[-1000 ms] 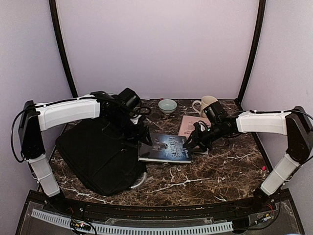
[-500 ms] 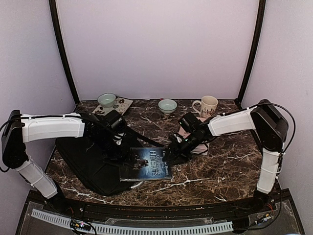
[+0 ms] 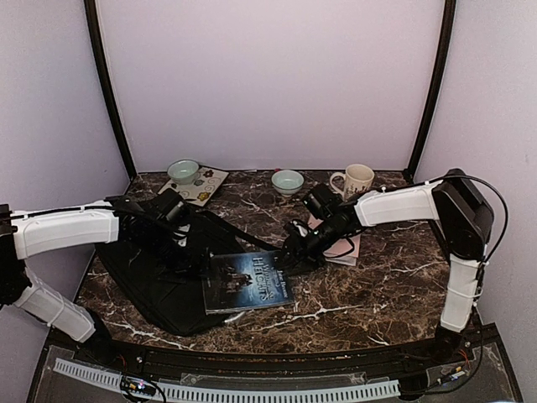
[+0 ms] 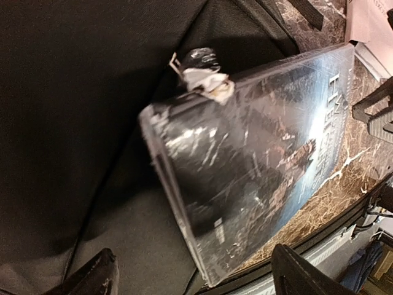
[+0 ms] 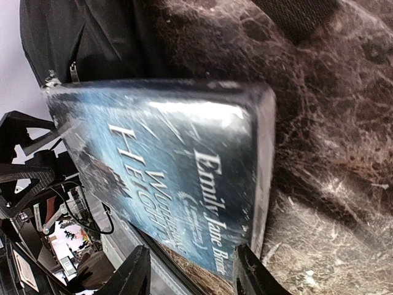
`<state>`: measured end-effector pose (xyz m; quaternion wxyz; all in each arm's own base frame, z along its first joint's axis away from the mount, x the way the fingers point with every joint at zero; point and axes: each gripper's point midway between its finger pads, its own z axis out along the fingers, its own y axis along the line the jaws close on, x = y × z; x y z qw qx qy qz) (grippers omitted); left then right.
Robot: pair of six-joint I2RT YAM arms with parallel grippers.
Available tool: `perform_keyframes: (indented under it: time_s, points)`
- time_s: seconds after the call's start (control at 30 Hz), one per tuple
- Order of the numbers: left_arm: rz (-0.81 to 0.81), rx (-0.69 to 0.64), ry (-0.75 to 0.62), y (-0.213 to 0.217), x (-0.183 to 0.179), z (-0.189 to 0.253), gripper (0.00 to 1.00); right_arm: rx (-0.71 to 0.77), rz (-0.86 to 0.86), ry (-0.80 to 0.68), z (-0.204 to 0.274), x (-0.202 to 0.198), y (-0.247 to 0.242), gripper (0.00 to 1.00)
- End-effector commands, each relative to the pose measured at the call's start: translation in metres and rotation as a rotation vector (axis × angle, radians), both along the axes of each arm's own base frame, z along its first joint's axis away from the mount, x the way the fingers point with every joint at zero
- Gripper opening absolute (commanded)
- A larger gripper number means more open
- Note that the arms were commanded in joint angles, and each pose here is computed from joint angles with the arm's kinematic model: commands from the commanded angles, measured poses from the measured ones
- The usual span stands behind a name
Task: Pack the student bag
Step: Move the book to the student bag, then pick up the book at the center of the board.
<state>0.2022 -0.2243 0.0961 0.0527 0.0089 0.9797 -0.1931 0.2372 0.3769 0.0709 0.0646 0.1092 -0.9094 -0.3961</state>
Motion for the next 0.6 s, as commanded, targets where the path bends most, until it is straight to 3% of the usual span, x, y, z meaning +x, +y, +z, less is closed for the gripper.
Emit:
perform_keyframes:
  time_s: [0.0,0.2,0.4,0.57]
  points:
    - [0.025,-0.068,-0.029,0.003,-0.009,0.004,0.89,-0.009,0.016,-0.019,-0.002,0.005,0.008,0.46]
    - [-0.017,-0.295,-0.057,-0.023,-0.008,-0.011,0.86,-0.044,0.032,0.0,-0.015,0.005,0.007,0.43]
    - [-0.036,-0.345,-0.06,-0.03,-0.002,-0.032,0.8,-0.084,0.036,0.033,-0.039,0.002,0.006,0.39]
    - [-0.078,-0.4,-0.085,-0.044,0.006,-0.019,0.7,-0.096,0.043,0.04,-0.044,-0.002,0.007,0.37]
